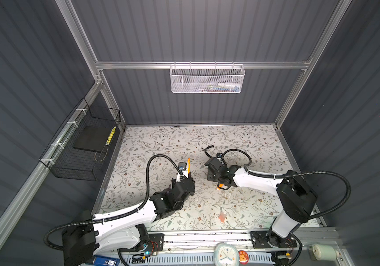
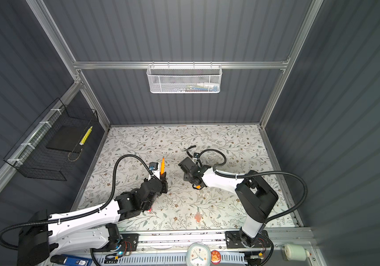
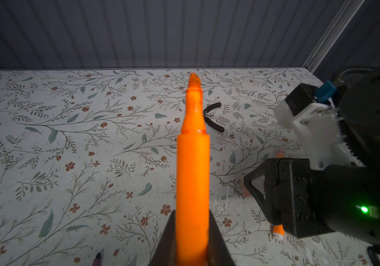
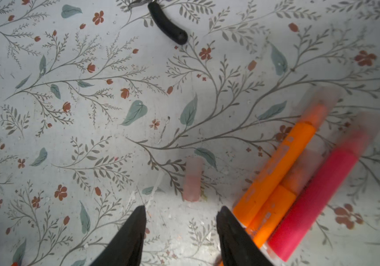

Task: Insert the pens into the pen caps
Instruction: 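Move the right gripper to the translucent pink cap and grasp it, then carry the pink cap with the right gripper toward the highlighter in the left gripper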

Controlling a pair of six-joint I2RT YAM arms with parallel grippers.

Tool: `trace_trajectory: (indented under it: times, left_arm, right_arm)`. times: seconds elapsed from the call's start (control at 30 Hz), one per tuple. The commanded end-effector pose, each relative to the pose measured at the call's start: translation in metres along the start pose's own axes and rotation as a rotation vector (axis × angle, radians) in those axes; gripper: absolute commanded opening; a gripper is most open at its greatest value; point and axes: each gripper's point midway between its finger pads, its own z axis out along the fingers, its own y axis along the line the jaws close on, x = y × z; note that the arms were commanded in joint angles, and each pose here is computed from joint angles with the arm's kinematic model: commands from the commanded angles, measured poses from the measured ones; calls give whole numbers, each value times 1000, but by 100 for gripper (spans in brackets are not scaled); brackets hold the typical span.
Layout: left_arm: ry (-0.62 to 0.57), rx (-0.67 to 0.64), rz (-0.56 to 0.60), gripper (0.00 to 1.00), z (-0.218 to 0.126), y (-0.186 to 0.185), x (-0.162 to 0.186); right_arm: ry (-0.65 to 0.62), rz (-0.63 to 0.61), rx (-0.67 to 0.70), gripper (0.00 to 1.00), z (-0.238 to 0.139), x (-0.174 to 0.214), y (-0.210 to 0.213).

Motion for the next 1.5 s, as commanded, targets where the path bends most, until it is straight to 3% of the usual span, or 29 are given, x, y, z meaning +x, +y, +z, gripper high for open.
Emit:
trace_trajectory:
  times: [0.0,0.6,1.13,1.47]
  left_arm:
    - [-14,28,-30,0,-2,-2,-3]
    - [-9,44,-33,0,-3,-5,-5]
    - [-5,37,-25,0,-2,-5,-5]
    - [16,71,-29,0,1,-12,-2]
  right_arm:
    - [46,-46,68,52,9,6,-7]
    - [102,-81,205,45,48,8,-21]
    - [119,-49,154,20,56,11,-17]
    - [39,14,70,14,39,0,-15]
